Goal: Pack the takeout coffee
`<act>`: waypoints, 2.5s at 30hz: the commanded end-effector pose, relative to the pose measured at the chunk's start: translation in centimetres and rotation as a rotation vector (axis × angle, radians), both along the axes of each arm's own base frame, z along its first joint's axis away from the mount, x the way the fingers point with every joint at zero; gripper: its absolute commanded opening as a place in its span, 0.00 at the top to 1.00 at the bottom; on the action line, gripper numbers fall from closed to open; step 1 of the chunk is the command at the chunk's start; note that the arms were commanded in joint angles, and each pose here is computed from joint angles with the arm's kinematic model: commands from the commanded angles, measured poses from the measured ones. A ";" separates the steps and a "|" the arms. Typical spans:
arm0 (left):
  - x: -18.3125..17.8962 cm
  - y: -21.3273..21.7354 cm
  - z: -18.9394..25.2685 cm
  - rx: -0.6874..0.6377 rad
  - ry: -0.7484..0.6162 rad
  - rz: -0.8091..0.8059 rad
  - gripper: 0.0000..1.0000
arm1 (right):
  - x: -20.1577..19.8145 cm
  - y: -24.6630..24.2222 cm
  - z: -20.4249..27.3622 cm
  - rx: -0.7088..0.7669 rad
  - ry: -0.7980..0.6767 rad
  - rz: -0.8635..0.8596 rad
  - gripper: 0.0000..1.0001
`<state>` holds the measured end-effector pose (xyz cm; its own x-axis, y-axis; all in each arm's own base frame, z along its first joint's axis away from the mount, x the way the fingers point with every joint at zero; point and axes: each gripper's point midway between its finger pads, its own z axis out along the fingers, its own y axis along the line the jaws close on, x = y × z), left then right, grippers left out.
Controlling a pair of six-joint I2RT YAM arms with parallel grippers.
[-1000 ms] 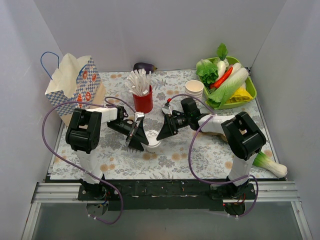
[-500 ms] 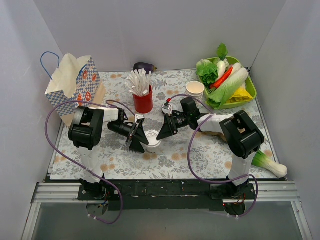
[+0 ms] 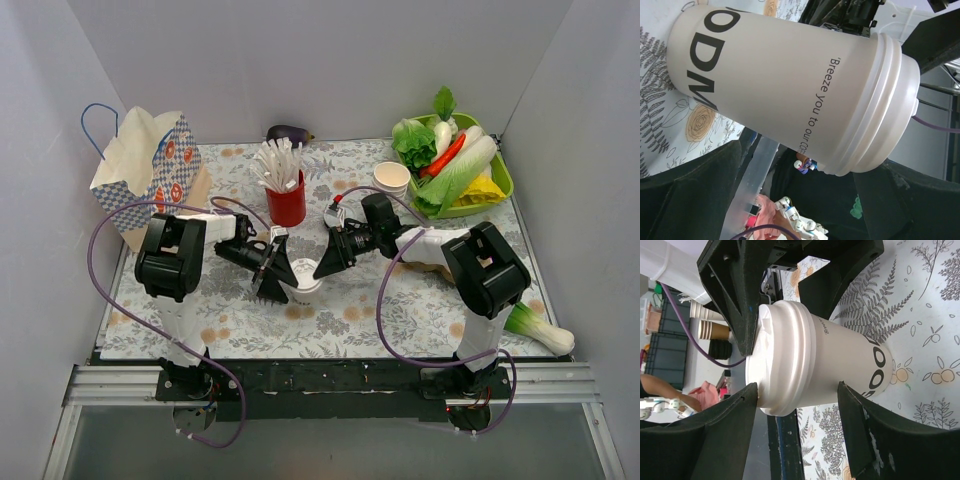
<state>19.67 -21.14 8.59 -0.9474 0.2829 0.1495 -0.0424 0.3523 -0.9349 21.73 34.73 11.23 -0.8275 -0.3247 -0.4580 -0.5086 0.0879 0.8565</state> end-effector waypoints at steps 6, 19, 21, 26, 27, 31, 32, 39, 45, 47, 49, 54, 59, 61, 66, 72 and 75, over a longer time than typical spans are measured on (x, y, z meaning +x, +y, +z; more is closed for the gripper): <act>4.5 5.4 -9.4 0.511 -0.335 -0.067 0.14 | 0.6 -0.7 -2.2 -0.094 -0.121 -0.028 0.32; 4.9 4.2 -7.0 0.219 -0.365 -0.064 0.15 | 0.8 -1.6 -4.7 -0.212 -0.101 -0.057 0.33; 4.8 3.4 -6.2 0.140 -0.353 -0.038 0.14 | 0.8 -1.6 -4.6 -0.216 -0.104 -0.061 0.33; 4.6 3.1 -7.2 0.127 -0.253 -0.018 0.18 | 0.8 -1.6 -4.5 -0.218 -0.103 -0.064 0.33; 4.8 3.2 -7.8 0.147 -0.272 -0.012 0.18 | 0.8 -1.7 -4.5 -0.220 -0.102 -0.062 0.33; 5.4 4.1 -9.4 0.275 -0.256 0.023 0.20 | 0.6 -1.8 -4.6 -0.223 -0.100 -0.061 0.33; 5.4 4.3 -9.8 0.318 -0.229 0.046 0.21 | 0.6 -1.8 -4.7 -0.222 -0.100 -0.062 0.33; 5.6 6.2 -12.3 0.487 -0.227 0.050 0.26 | 0.7 -1.7 -4.8 -0.228 -0.099 -0.055 0.33; 6.0 3.5 -6.3 0.212 -0.339 0.034 0.16 | 1.1 -1.2 -2.9 -0.166 -0.135 -0.033 0.29; 6.3 2.1 -2.1 0.052 -0.404 0.053 0.11 | 1.0 -1.1 -2.0 -0.133 -0.139 -0.019 0.24; 6.6 1.6 0.1 -0.012 -0.433 0.067 0.06 | 0.6 -0.8 -0.5 -0.071 -0.138 0.013 0.22; 6.7 1.1 2.4 -0.056 -0.426 0.092 0.03 | 1.2 -0.5 1.9 0.006 -0.107 0.012 0.16; 6.8 1.1 2.7 -0.037 -0.405 0.107 0.03 | 1.2 -0.3 2.6 0.039 -0.084 0.000 0.08; 7.0 0.9 2.8 -0.020 -0.401 0.109 0.03 | 1.5 -0.3 2.7 0.043 -0.075 -0.015 0.07; 7.1 0.4 2.1 0.008 -0.397 0.097 0.04 | 2.3 -0.2 1.4 0.006 0.020 -0.085 0.13; 6.9 0.5 0.1 0.052 -0.357 0.110 0.07 | 2.3 -0.4 -1.1 -0.069 0.113 -0.127 0.25; 6.5 0.6 -0.7 0.057 -0.329 0.115 0.09 | 2.2 -0.6 -2.0 -0.090 0.115 -0.127 0.29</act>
<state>25.89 -20.81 9.32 -0.9761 0.1750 -0.1291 0.1864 0.3675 -0.9112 24.02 34.38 11.11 -0.8921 -0.2532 -0.3742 -0.4226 0.1749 0.8893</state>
